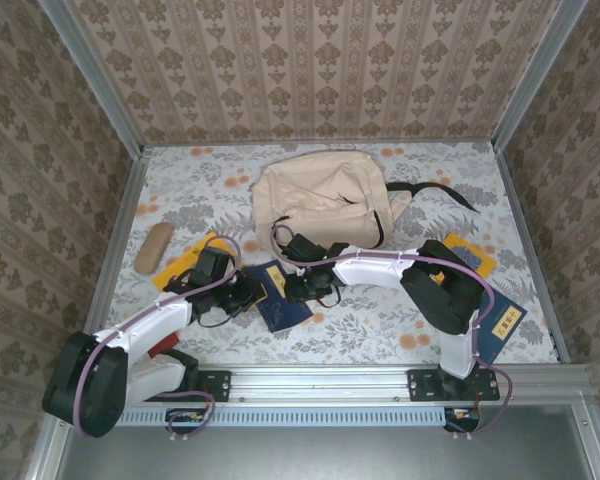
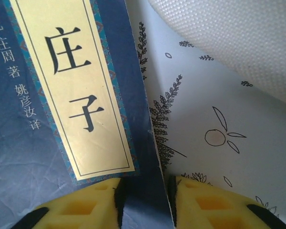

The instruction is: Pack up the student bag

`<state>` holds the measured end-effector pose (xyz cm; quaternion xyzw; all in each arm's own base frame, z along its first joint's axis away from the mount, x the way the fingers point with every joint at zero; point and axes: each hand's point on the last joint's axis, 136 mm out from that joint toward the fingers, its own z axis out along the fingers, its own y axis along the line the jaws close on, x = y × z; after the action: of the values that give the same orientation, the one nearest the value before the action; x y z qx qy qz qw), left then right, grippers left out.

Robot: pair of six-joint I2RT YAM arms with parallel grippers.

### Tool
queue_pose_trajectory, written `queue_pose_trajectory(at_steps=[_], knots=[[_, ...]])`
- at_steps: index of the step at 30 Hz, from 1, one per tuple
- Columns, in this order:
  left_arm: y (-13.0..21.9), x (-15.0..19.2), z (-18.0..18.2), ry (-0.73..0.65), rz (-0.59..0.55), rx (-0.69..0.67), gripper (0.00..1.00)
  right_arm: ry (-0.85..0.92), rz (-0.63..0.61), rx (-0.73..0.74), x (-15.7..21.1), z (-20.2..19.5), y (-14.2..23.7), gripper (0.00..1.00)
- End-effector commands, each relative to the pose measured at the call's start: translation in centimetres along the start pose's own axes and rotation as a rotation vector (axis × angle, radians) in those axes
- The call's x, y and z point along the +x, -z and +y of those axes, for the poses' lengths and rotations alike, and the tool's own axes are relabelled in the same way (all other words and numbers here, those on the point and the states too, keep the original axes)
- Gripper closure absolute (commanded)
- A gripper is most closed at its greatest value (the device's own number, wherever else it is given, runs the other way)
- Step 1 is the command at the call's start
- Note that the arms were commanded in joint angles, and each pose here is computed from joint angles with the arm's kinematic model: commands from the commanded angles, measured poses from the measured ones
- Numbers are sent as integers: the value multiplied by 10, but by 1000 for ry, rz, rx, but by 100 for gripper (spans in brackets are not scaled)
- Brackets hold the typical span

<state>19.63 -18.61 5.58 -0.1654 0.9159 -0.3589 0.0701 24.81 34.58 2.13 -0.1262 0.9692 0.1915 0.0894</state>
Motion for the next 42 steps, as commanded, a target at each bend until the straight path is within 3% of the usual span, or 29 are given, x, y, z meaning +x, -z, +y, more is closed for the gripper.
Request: queue_pose_trajectory(at_steps=[1,6,10,14,18,27,37,42], knots=[[19,-9,-2,-63,-59,-98,93,-6,12,-36,9,4,6,59],[50,-17,-11,-93,-141,-159,96,-1,-76,-104,-5,20,43,47],[81,-27,-37,-133,-230,-136,96,-24,-156,-187,-16,30,80,30],[107,-43,-80,-189,-314,-53,97,-80,-265,-339,-34,33,124,12],[125,-58,-137,-231,-363,89,98,-152,-356,-494,-58,21,162,5],[143,-60,-246,-232,-331,445,100,-264,-402,-731,-93,12,214,0],[160,-66,-285,-136,-328,647,100,-399,-443,-944,-111,18,259,2],[159,-70,-289,-92,-319,677,100,-478,-497,-1096,-122,26,285,11]])
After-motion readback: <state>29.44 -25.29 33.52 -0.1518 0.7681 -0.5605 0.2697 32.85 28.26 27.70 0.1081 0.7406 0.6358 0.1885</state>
